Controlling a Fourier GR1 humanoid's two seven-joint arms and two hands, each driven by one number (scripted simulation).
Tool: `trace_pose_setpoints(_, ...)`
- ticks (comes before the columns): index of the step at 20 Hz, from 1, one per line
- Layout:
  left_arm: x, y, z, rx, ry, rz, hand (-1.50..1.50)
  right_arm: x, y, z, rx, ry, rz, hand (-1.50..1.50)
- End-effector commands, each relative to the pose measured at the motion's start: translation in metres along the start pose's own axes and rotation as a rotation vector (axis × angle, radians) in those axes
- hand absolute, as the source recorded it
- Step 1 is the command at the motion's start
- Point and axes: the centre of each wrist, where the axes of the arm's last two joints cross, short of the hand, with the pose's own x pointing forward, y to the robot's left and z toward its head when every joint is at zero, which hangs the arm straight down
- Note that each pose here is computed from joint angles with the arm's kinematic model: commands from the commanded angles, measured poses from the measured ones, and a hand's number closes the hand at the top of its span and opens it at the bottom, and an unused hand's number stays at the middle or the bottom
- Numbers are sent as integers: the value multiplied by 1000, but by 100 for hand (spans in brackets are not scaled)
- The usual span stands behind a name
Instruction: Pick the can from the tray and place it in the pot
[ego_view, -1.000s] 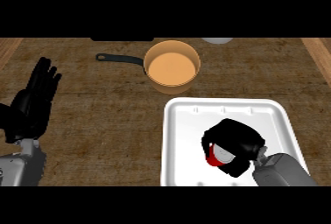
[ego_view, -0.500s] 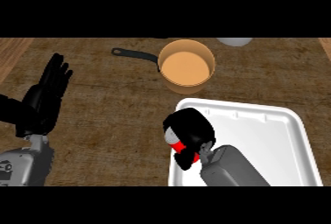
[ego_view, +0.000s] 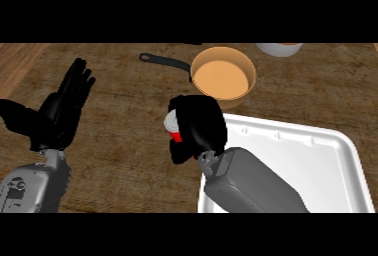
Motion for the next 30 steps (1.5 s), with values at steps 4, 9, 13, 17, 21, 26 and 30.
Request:
trace_pose_setpoints(4, -1, 0, -4, 3, -2, -20, 0, 60, -48, -5, -423, 97, -113, 150)
trace_pose_setpoints(9, -1, -11, -7, -11, -1, 5, 0, 91, -74, -10, -588, 151, -179, 150)
trace_pose_setpoints(13, 0, 0, -9, 25, 7, -17, 0, 107, -87, -18, -659, 215, -170, 150)
trace_pose_setpoints(17, -4, 6, -6, 49, -1, -3, 0, 106, -93, -34, -672, 252, -229, 150)
trace_pose_setpoints(21, -11, 2, -2, 60, 9, -8, 0, 97, -84, -51, -679, 292, -230, 150)
trace_pose_setpoints(26, -7, 8, -3, 78, -5, 4, 0, 92, -96, -68, -670, 318, -269, 150)
trace_pose_setpoints(30, -8, 9, 3, 79, 11, 14, 0, 73, -85, -91, -719, 314, -210, 150)
